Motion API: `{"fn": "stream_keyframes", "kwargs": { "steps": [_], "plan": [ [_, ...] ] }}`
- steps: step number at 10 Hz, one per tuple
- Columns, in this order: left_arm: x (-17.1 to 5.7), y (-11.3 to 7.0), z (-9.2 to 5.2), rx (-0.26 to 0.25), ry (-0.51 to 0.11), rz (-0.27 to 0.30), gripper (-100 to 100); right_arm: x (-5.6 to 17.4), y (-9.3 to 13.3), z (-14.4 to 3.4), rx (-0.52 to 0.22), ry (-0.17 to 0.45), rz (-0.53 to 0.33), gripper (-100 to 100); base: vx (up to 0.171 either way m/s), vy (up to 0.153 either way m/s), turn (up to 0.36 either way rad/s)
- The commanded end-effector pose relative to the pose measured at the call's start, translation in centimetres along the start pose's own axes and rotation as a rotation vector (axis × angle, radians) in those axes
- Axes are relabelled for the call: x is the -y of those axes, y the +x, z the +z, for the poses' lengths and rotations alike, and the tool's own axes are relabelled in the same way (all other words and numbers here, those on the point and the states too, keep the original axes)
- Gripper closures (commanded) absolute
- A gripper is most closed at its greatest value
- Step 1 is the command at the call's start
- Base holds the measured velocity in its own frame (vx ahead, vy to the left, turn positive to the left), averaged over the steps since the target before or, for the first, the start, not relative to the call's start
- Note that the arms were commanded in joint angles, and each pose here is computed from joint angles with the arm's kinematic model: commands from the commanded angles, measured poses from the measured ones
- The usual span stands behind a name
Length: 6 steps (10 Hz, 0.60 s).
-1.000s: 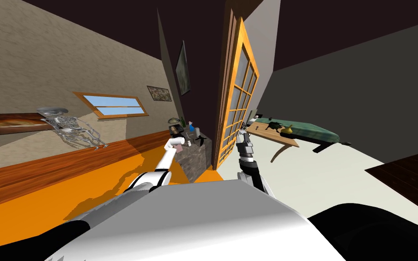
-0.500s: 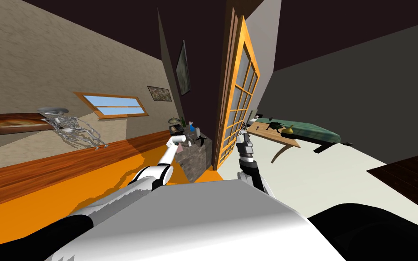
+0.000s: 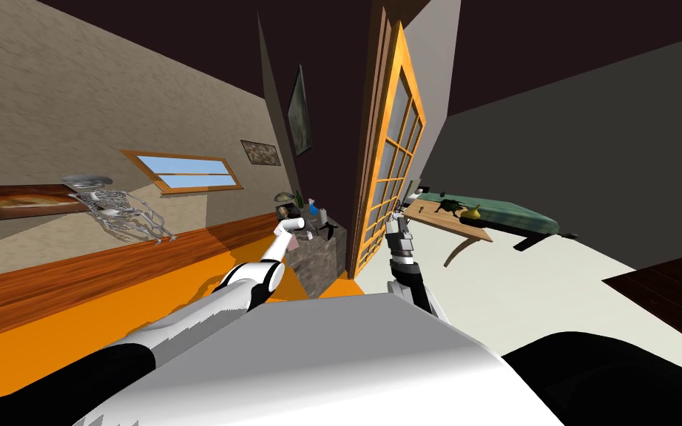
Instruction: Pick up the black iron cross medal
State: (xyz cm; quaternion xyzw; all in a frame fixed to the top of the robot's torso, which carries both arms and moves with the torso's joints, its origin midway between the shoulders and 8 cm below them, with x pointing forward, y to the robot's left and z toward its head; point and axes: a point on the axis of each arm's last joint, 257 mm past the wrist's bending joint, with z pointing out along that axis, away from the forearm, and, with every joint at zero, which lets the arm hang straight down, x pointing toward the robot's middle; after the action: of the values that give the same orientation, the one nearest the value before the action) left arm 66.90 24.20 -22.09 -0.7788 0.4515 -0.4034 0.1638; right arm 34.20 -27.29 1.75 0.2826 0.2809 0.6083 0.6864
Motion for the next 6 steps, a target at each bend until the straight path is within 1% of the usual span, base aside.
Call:
{"fn": "stream_keyframes", "kwargs": {
  "steps": [1, 2, 3, 4, 5, 6],
  "plan": [
    [-1.3, -0.7, 0.4, 0.024, -0.052, -0.026, -100, 0.0, 0.0, 0.0, 0.000, 0.000, 0.000, 0, 0.032, 0.008, 0.002],
    [-1.7, 0.0, 0.4, 0.027, -0.094, -0.057, -100, 0.0, 0.0, 0.0, 0.000, 0.000, 0.000, 0, 0.041, 0.013, 0.012],
    [-2.5, -0.8, 0.7, 0.044, -0.116, -0.063, -100, 0.0, 0.0, 0.0, 0.000, 0.000, 0.000, 0, 0.038, 0.007, 0.004],
    [-3.0, -0.3, 0.5, 0.050, -0.160, -0.094, -100, 0.0, 0.0, 0.0, 0.000, 0.000, 0.000, 0, 0.041, 0.009, 0.013],
    [-3.7, -1.0, 0.8, 0.064, -0.178, -0.100, -100, 0.0, 0.0, 0.0, 0.000, 0.000, 0.000, 0, 0.037, 0.008, 0.002],
    [-3.8, -0.1, 0.4, 0.064, -0.213, -0.125, -100, 0.0, 0.0, 0.0, 0.000, 0.000, 0.000, 0, 0.048, 0.007, 0.011]
  ]
}}
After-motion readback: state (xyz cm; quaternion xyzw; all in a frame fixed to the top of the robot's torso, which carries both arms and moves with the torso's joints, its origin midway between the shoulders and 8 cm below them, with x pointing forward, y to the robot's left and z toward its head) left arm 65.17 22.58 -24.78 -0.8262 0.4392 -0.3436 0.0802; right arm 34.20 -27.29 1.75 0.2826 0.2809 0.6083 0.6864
